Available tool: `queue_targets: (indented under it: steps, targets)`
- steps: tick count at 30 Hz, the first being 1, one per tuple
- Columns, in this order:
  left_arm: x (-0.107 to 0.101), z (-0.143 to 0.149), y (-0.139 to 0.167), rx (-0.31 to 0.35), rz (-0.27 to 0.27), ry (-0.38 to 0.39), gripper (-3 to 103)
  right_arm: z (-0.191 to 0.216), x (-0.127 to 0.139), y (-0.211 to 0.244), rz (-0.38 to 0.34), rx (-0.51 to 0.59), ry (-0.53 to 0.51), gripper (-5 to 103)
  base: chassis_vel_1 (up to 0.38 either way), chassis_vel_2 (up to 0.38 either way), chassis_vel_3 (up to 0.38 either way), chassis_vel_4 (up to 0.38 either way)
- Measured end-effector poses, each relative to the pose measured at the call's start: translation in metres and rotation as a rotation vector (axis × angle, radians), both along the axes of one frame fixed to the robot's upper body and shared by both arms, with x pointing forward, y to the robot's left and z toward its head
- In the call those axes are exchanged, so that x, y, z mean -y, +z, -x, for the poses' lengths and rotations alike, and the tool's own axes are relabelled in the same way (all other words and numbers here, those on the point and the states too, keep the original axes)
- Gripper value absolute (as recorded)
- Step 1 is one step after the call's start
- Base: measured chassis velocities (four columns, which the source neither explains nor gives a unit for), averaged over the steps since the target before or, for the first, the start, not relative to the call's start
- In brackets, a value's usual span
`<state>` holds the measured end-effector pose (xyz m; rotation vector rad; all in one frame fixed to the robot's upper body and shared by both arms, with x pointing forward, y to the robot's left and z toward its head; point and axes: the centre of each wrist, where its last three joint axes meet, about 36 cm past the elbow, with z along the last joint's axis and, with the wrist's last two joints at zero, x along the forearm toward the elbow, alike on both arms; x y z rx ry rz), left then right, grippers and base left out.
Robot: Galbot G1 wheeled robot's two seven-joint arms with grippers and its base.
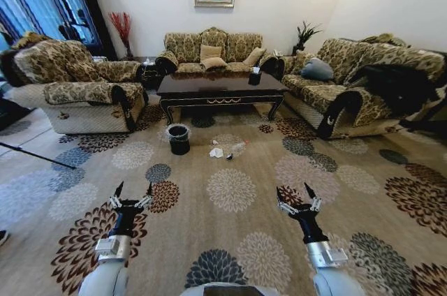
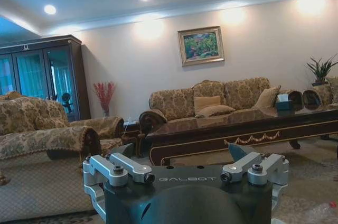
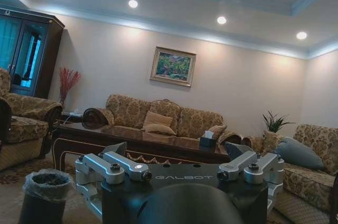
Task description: Move to the front of the table and pick up the trash from the floor, then place it into the trash bin.
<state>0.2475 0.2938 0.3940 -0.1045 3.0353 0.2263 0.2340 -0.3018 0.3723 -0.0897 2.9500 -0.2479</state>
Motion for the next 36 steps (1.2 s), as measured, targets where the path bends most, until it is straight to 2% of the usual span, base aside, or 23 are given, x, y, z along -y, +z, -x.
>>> queue_targets:
  steps: [9,13,23,27,36]
  targets:
    - [-0.0004,0.0010,-0.0012,0.000,0.000,0.003,100,-0.0028,-0.0030,0.0006,-0.039,0.011,-0.025,100,0.000,0.000,0.000,0.000]
    - [-0.0006,0.0025,-0.0004,0.001,-0.002,0.003,100,-0.0023,-0.0017,0.0002,-0.077,0.012,-0.036,100,0.000,0.000,0.000,0.000]
    - [-0.0011,0.0045,-0.0025,-0.001,-0.003,0.003,100,-0.0059,0.0005,0.0022,-0.085,0.064,-0.045,100,0.000,0.000,0.000,0.000]
    - [-0.0005,0.0047,-0.0039,-0.002,-0.001,0.003,100,-0.0090,-0.0012,0.0030,-0.112,0.099,-0.020,100,0.000,0.000,0.000,0.000]
    - [0.0002,0.0050,-0.0077,-0.008,0.003,0.003,100,-0.0096,0.0001,-0.0020,-0.108,0.102,0.001,100,0.000,0.000,0.000,0.000]
